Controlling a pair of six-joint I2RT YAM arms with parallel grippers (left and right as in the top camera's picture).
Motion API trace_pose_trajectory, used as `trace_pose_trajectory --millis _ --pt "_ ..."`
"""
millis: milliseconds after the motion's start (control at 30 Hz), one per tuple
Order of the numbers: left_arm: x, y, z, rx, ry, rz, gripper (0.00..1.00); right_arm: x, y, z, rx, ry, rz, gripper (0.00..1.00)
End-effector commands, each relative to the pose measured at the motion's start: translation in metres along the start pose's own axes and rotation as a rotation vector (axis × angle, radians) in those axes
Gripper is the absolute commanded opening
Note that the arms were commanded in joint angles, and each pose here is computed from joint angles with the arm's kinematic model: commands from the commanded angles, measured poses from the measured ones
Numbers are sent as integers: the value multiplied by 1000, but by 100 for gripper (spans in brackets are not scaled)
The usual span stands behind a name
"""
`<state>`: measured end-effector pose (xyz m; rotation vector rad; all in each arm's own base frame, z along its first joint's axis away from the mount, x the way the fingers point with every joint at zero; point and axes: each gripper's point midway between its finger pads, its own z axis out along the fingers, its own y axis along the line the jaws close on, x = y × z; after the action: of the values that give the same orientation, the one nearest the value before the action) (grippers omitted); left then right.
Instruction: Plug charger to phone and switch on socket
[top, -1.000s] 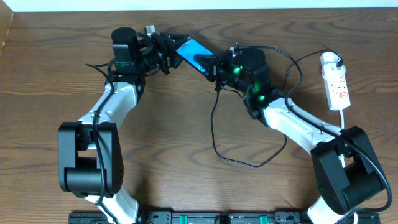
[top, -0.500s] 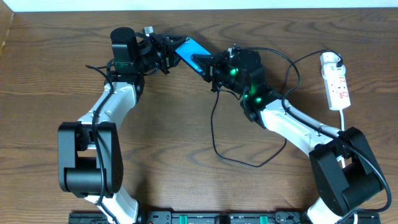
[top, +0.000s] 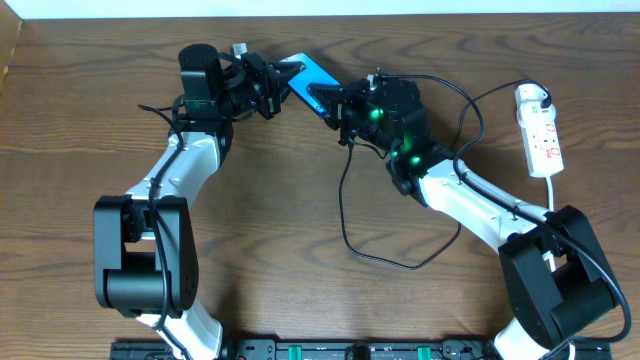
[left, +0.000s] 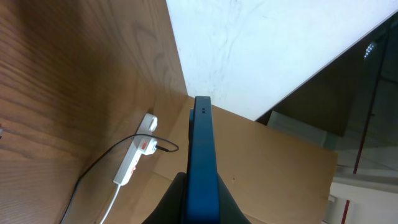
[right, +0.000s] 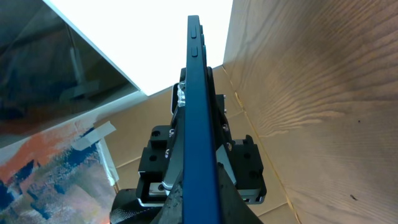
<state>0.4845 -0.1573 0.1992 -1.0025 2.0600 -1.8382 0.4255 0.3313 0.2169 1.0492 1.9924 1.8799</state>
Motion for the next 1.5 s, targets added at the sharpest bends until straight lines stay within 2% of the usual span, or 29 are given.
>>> trace_pose_trajectory --millis 0,100,200,400,533,633,700,833,867,933,1133,1333,1467 --pt "11 -21 0 36 12 64 7 24 7 0 -5 64 -26 16" --pt "11 -21 0 36 11 113 7 20 6 0 0 48 -61 31" --pt "11 -20 -1 30 12 162 7 13 4 -2 11 32 -108 42" --pt "13 -19 -9 38 61 312 7 -19 -8 -10 77 -21 -314 71" --pt "10 -17 -24 46 108 370 7 -37 -12 -24 109 41 -516 75" --pt "6 -14 -35 47 132 385 7 -47 -19 -35 133 100 -633 87" --pt "5 -15 -44 58 153 404 7 -57 -31 -43 180 114 -656 89" --pt "5 -17 -63 87 211 417 7 -76 -63 -61 325 109 -592 97" --pt "4 -17 -67 93 220 419 7 -77 -70 -64 349 123 -634 97" --pt "0 -18 -76 102 224 416 7 -76 -81 -69 388 158 -719 89" --pt "-13 -20 -93 113 198 409 7 -72 -107 -75 515 171 -741 73" --pt "-18 -20 -100 115 182 407 8 -75 -102 -79 679 148 -828 72" --pt "-21 -20 -102 116 174 406 7 -76 -93 -70 780 160 -901 66"
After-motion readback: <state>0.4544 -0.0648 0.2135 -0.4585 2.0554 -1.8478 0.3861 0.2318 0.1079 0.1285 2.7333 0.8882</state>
